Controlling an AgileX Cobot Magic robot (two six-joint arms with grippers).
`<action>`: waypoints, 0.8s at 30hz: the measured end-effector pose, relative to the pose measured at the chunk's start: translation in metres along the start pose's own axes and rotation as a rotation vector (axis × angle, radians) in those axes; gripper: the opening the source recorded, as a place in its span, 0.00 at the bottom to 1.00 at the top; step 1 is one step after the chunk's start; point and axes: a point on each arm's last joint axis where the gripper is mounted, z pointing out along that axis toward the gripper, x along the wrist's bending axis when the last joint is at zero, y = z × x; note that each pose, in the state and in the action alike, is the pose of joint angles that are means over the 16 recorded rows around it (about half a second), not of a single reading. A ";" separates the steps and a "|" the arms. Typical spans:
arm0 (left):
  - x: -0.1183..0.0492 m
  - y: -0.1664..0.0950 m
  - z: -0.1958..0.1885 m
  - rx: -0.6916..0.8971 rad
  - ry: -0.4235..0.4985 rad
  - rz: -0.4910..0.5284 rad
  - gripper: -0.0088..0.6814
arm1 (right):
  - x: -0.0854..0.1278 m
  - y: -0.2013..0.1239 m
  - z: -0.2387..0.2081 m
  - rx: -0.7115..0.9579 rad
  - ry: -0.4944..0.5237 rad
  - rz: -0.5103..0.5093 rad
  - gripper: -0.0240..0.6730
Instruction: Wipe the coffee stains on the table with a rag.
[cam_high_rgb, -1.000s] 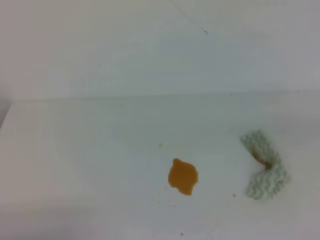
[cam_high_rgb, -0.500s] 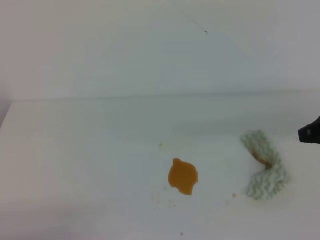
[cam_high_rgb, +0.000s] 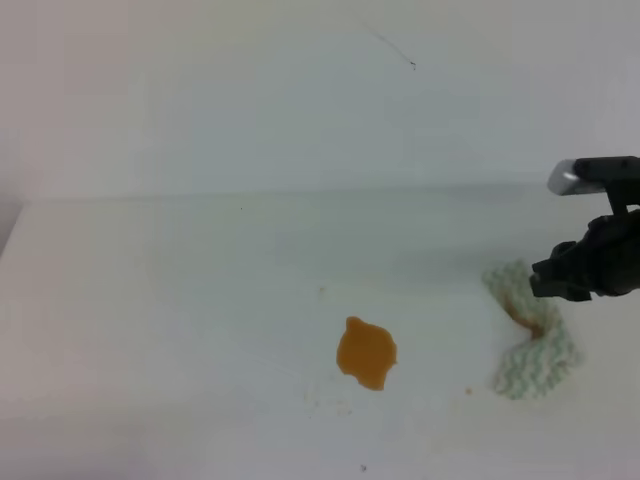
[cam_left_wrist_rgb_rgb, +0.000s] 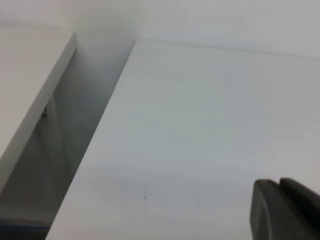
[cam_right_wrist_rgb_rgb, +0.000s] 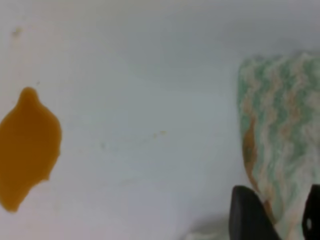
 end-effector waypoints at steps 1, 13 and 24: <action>0.000 0.000 0.000 0.000 0.000 0.000 0.01 | -0.001 0.000 0.005 0.004 -0.003 0.001 0.40; 0.000 0.000 0.000 0.000 0.000 0.000 0.01 | -0.011 -0.006 0.042 0.045 -0.036 0.001 0.38; 0.000 0.000 0.000 0.000 0.000 0.000 0.01 | -0.009 -0.012 0.055 0.115 0.017 0.006 0.14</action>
